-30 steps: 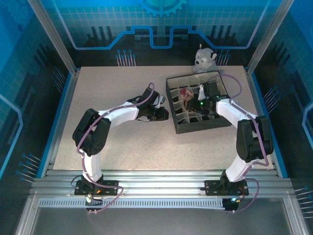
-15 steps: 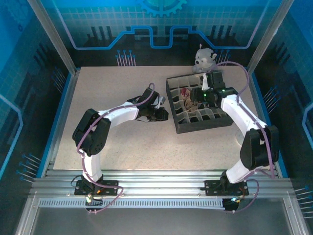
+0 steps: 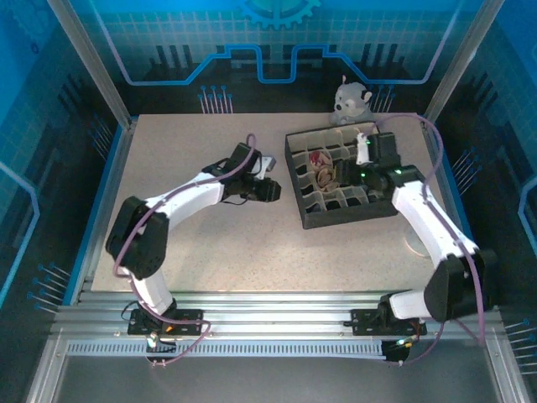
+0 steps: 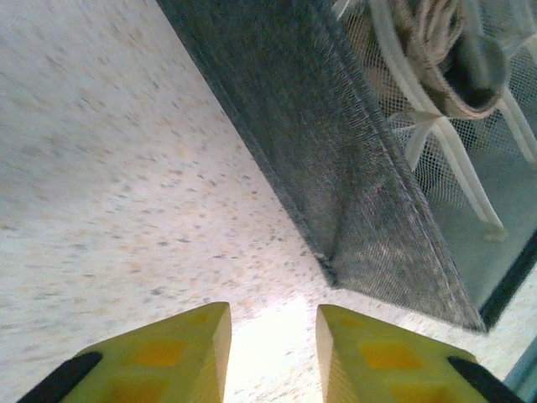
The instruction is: Roll the socks
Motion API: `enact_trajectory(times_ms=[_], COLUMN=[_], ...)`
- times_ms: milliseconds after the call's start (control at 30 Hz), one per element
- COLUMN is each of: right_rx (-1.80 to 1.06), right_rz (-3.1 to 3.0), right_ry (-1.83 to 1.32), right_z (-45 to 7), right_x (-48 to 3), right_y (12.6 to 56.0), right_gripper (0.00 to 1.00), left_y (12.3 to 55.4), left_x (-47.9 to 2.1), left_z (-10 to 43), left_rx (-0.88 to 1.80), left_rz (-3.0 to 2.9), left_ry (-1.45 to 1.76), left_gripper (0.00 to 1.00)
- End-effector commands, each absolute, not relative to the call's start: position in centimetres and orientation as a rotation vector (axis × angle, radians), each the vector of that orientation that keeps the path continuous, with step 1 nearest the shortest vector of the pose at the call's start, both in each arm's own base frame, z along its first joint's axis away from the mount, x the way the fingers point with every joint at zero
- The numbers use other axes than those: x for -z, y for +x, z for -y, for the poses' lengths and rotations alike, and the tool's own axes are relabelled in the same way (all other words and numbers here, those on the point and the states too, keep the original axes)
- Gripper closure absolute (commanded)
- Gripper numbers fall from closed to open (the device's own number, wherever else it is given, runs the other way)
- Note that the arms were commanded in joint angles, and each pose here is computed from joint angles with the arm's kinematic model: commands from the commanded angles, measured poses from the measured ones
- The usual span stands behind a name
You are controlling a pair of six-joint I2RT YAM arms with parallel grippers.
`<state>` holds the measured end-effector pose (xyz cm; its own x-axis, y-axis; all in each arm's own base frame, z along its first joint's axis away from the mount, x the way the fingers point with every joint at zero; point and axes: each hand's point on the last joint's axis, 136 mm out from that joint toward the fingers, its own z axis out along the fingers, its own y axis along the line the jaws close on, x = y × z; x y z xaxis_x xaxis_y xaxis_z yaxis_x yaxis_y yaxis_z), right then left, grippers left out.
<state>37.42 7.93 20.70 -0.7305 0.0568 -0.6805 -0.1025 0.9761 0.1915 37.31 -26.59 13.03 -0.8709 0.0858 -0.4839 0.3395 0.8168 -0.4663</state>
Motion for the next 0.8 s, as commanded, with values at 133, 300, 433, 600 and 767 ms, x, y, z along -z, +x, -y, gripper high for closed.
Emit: enact_trajectory(times_ms=[133, 300, 433, 600, 767], right_rx=[-0.056, -0.043, -0.128, -0.084, -0.065], right_rz=[-2.220, -2.161, -2.192, -2.085, -1.950], right_ry=[0.033, 0.088, 0.093, 0.108, 0.102], right_z=[-0.7, 1.2, 0.2, 0.9, 1.4], right_x=[-23.2, -23.3, -21.6, -20.5, -20.4], right_y=[34.1, 32.4, 31.8, 31.9, 31.8], right_gripper=[0.24, 0.21, 0.24, 0.14, 0.06], left_y=[37.4, 36.3, 34.3, 32.1, 30.8], left_x=[-17.3, -19.2, -19.2, -17.6, -16.0], left_z=[17.8, 12.4, 9.8, 7.4, 4.6], left_rx=[0.548, 0.478, 0.392, 0.267, 0.133], left_rz=[-2.378, -2.260, -2.211, -2.098, -2.050], left_ry=[0.298, 0.213, 0.230, 0.259, 0.158], left_gripper=[0.53, 0.43, 0.42, 0.26, 0.01])
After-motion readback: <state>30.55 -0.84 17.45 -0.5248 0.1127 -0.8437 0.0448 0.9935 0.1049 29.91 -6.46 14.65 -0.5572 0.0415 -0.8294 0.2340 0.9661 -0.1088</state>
